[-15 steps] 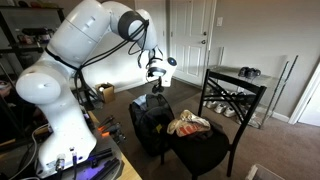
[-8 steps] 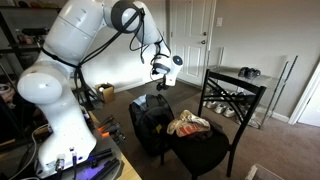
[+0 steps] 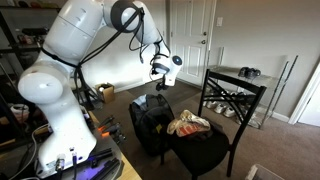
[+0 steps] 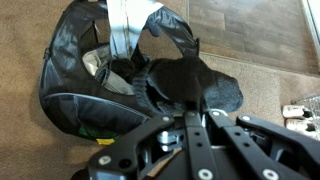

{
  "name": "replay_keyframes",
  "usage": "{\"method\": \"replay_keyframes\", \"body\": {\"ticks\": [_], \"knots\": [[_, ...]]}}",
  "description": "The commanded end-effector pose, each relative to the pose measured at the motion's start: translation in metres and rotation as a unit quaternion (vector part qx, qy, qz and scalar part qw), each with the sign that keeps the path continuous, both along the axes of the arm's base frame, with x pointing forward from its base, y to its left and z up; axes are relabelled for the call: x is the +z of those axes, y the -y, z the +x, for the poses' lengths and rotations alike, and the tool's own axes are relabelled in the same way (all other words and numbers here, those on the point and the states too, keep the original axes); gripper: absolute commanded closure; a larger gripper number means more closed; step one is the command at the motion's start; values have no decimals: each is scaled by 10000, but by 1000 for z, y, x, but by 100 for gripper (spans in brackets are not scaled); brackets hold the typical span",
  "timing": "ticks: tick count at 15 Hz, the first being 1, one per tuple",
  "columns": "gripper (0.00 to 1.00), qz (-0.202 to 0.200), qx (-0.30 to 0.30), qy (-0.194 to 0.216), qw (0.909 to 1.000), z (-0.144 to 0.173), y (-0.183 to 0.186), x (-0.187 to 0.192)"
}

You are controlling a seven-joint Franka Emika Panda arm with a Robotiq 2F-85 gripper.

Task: Remove the black cloth from the chair and put it in the black hamper

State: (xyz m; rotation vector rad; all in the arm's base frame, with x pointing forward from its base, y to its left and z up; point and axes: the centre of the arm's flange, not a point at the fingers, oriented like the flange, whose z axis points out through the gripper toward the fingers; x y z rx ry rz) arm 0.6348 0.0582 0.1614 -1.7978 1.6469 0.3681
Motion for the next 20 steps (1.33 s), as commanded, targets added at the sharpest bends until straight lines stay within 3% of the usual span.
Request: {"method": "replay_keyframes", "body": {"ticks": [1,4,11,20], "knots": [[95,-253,96,-79,9996,8,-10,2],[95,-605,267,-146,9977,16,-27,2],[95,-889,1156,-160,9892,31,-87,9],[95,-939,2529,-14,9629,43,-171,19]]}}
